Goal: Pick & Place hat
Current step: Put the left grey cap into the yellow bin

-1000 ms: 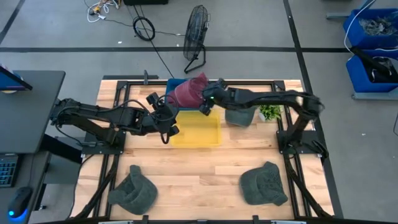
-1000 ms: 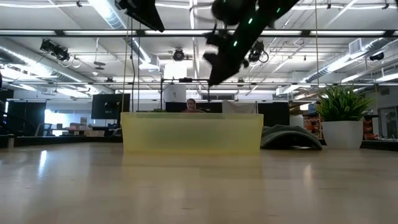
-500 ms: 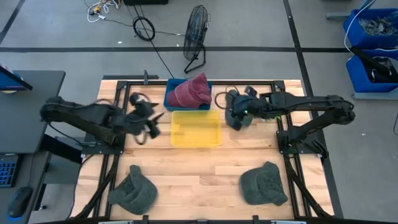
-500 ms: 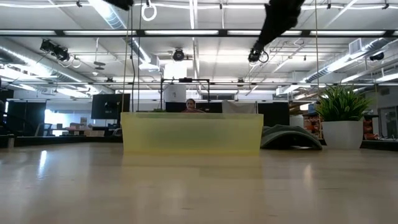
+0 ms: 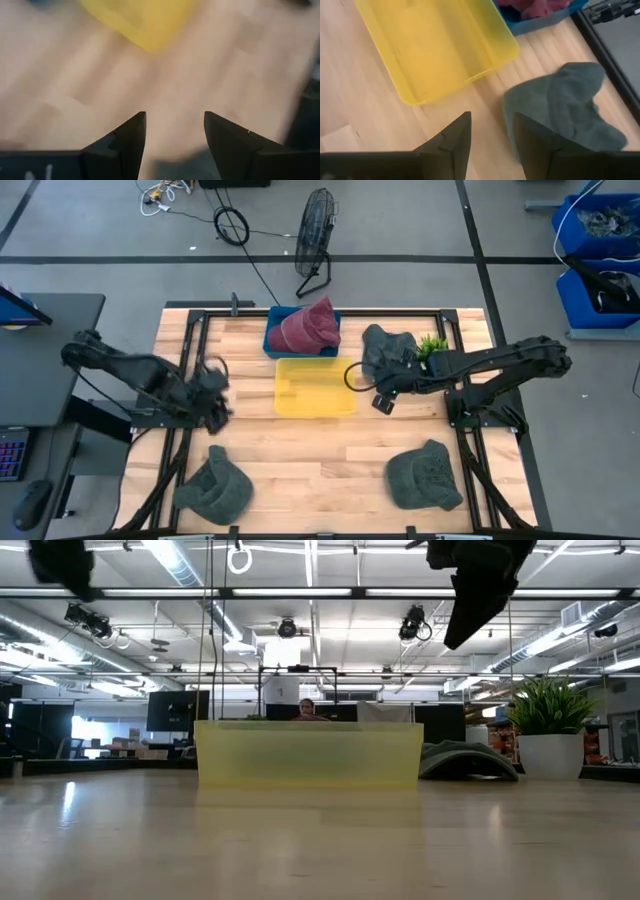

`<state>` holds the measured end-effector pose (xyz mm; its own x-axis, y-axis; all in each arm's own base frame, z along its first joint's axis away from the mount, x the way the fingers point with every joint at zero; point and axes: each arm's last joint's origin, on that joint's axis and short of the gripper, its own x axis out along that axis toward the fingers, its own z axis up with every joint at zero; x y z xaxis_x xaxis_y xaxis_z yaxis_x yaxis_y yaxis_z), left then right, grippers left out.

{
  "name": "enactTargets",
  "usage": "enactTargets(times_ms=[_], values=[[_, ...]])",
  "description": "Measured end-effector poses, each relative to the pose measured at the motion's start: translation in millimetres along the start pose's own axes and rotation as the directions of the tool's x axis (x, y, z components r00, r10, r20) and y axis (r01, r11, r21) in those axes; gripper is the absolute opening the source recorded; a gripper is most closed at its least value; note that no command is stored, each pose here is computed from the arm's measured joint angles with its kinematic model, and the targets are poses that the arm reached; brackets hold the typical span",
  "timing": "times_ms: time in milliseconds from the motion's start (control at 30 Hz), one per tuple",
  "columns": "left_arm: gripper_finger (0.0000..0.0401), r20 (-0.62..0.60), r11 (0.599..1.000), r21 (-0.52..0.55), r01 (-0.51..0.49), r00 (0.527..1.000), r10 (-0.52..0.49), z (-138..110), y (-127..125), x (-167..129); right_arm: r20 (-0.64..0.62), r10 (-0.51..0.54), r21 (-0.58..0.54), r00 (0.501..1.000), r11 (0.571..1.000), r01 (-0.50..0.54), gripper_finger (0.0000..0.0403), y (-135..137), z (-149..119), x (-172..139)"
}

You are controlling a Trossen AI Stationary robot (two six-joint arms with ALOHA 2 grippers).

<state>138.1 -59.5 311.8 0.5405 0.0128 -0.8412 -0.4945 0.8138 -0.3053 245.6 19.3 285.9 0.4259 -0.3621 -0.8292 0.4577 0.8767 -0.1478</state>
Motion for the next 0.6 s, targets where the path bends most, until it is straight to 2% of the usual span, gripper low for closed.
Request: enactTargets(times_ms=[100, 200, 300, 400, 500, 600], values=[[0.0204, -0.153, 0.986, -0.107, 0.125, 0.978, -0.141, -24.3, -13.1, 35.1, 0.026, 0.012, 0.002, 1.0, 1.0, -0.012, 0.0149, 3.3, -1.6, 5.5], [0.0204, -0.311, 0.947, -0.279, 0.158, 0.919, -0.245, -55.4, -23.9, 68.4, 0.043, 0.021, 0.008, 0.999, 1.0, -0.021, 0.0149, 4.9, -2.1, 9.2], [0.0204, -0.425, 0.897, -0.434, 0.078, 0.861, -0.28, -86.9, -32.1, 90.5, 0.056, 0.013, 0.01, 0.998, 1.0, -0.014, 0.0149, 5.0, -1.4, 9.4], [0.0204, -0.525, 0.883, -0.468, -0.034, 0.815, -0.246, -111.5, -39.8, 98.7, 0.083, -0.01, 0.011, 0.997, 1.0, 0.009, 0.0149, 4.8, 0.3, 9.4], [0.0204, -0.563, 0.854, -0.503, -0.135, 0.8, -0.206, -127.1, -48.7, 98.6, 0.111, -0.02, 0.001, 0.994, 1.0, 0.02, 0.0149, 5.1, 2.6, 9.2], [0.0204, -0.539, 0.819, -0.544, -0.182, 0.824, -0.175, -138.8, -56.5, 99.3, 0.138, -0.009, 0.014, 0.99, 1.0, 0.007, 0.0149, 6.4, 5.5, 8.9]])
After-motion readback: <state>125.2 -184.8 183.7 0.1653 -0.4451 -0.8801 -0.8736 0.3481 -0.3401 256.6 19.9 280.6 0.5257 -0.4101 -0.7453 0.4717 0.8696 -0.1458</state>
